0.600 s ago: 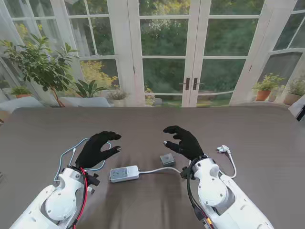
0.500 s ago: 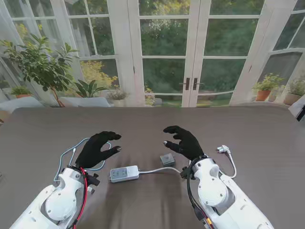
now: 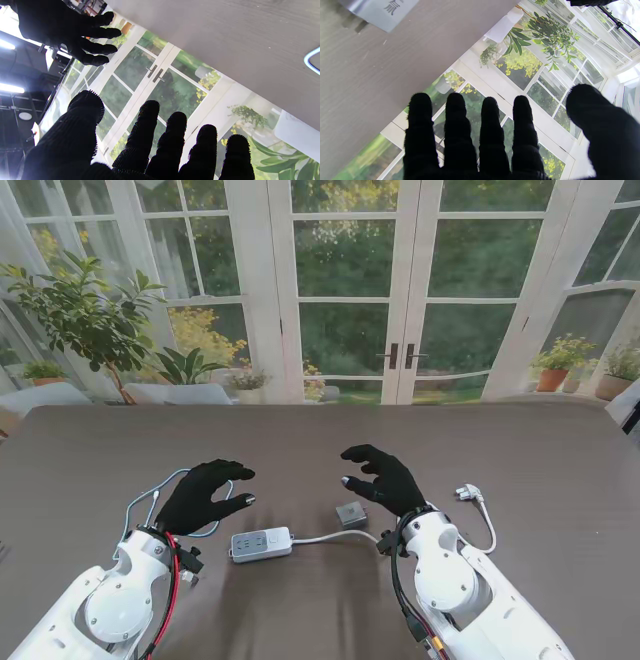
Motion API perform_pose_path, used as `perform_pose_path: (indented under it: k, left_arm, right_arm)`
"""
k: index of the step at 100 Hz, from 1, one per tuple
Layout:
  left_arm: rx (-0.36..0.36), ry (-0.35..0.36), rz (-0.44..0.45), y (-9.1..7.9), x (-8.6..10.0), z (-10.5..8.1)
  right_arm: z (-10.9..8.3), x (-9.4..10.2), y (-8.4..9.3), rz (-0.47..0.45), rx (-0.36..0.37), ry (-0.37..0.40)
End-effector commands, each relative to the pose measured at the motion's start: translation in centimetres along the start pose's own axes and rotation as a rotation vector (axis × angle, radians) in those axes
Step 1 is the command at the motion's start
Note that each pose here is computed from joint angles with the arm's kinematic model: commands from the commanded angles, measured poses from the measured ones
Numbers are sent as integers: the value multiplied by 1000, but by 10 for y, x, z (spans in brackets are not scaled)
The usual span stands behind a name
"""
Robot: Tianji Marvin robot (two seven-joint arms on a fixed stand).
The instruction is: Set up the charging station
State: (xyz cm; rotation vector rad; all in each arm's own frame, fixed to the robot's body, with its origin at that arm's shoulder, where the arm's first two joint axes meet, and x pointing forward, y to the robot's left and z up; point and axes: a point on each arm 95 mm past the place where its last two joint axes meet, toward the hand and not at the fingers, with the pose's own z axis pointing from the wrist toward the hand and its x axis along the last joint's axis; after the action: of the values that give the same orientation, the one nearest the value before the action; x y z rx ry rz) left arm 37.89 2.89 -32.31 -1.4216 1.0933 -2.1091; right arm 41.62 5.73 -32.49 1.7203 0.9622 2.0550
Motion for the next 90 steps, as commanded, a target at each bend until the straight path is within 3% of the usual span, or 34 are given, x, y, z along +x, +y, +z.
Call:
perform_pose_path:
  k: [1,41,61,90]
  left_arm:
    - [-23,-19,27,-3,-2,-8]
    - [-141,-186,214,-31,-10,-58]
    - [-273,-231,322,-39,-15,-73]
    - [-443,-281,418,-36,-23,-82]
  right_arm:
    - [0,-1,-4,5,20,-6]
    - [1,-2,-4,22,25,-4]
    - [1,-2,-3,33,15,-3]
    - [1,-3,-3,46,15,-5]
